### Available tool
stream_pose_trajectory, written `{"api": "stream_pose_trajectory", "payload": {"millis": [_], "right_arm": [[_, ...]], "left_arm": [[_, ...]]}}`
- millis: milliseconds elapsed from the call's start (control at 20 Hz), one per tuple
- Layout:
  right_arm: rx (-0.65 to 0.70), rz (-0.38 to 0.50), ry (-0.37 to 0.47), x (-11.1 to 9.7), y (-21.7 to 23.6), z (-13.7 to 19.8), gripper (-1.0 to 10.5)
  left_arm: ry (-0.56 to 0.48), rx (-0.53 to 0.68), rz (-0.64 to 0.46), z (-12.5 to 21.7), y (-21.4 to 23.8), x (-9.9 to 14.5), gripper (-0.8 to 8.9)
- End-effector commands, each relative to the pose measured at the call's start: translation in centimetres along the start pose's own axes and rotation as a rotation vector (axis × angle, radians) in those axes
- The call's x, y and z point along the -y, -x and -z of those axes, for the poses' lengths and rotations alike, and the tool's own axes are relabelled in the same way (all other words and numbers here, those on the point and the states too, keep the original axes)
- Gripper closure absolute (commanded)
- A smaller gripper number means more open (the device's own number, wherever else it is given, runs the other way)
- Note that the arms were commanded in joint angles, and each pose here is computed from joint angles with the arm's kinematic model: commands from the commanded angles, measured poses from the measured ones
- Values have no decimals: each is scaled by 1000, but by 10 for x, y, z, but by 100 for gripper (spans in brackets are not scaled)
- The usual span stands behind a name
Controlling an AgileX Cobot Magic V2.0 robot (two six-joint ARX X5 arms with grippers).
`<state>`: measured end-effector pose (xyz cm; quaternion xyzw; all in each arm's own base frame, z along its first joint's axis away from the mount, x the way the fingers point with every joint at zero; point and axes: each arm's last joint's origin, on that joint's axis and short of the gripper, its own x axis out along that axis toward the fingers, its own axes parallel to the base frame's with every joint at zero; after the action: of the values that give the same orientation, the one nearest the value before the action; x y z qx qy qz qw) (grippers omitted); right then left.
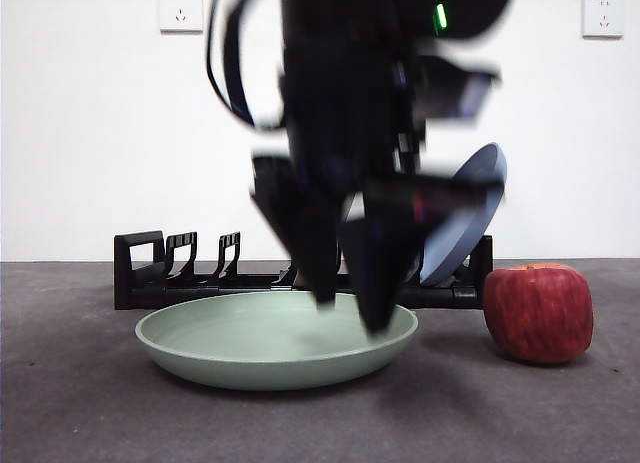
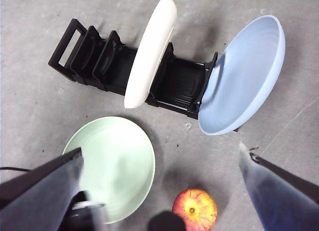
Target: Take the green plate from the plate rack,put the plate on the table,take the apple from the table,put the apple in the plate
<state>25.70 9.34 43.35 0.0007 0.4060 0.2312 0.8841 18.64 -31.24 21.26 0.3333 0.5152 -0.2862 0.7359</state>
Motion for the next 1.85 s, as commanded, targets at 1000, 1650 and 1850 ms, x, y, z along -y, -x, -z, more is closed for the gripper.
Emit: {"api": "stream_pose_trajectory", "payload": {"millis": [1000, 1650, 1850], "right_arm": [[-199, 169, 62, -24, 3, 82, 415], [-248, 171, 28, -7, -113, 144, 511], [-280, 178, 27, -4, -137, 143, 509]], "left_arm": [[168, 891, 213, 231, 284, -86, 557], [182, 748, 217, 240, 274, -85, 557], [193, 723, 219, 242, 272, -85, 557]]}}
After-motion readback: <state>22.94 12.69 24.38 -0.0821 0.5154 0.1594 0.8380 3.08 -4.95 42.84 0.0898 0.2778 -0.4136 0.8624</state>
